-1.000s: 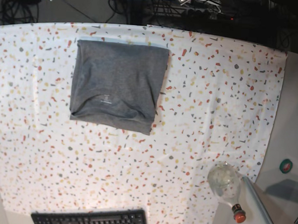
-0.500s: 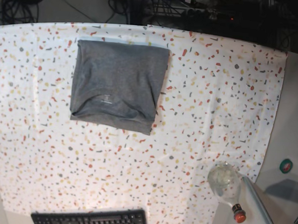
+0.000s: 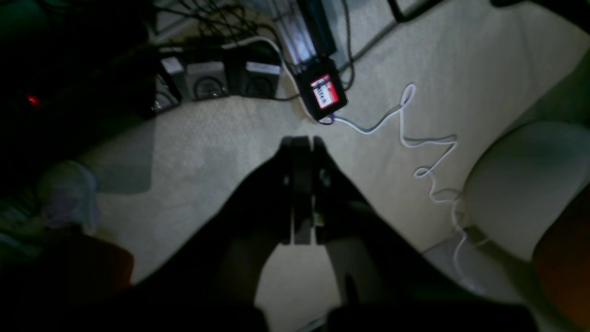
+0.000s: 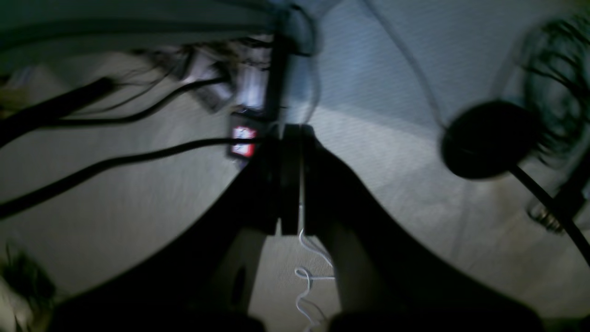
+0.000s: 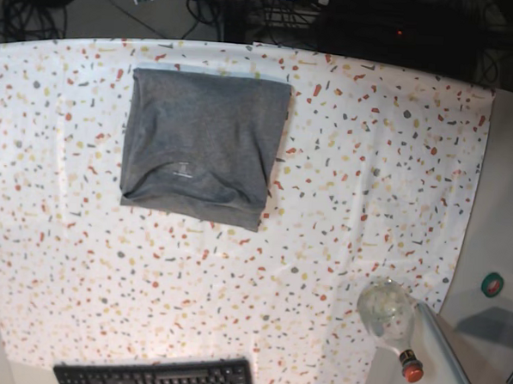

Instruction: Layout the t-shirt on the table in an organized manner, then fold the t-shirt properly

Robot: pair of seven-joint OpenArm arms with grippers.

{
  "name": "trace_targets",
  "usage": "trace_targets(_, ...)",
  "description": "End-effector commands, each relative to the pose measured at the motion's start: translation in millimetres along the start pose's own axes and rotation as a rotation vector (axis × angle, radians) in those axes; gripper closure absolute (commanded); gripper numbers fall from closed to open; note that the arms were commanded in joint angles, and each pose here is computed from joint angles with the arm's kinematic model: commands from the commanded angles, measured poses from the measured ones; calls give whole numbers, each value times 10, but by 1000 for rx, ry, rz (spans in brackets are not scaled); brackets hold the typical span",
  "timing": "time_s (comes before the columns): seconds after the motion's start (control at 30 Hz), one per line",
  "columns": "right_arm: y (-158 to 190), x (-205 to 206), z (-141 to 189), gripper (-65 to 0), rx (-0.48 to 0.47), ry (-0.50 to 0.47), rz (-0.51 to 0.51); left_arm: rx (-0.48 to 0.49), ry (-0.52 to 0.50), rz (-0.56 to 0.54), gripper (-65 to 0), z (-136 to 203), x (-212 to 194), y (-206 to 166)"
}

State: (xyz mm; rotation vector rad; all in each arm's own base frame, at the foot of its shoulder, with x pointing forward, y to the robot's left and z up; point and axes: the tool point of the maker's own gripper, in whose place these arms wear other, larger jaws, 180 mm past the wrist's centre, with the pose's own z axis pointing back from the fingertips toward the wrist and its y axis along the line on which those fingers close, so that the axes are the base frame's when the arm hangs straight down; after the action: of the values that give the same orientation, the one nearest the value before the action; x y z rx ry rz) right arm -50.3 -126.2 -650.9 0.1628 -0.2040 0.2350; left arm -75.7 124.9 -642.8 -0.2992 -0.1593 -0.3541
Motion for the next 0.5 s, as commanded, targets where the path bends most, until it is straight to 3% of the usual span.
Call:
trace_targets(0.0,-65,-151,55,0,-8,27,4,10,-46,33,0,-21,131,17)
trace_targets(0.2,-47,-223,78,0,-7,38,-1,94,-124,198,0,-3,297,239)
trace_targets(0.47,31,-23,5,0,3,1,-9,50,-81,65,0,-17,284,208)
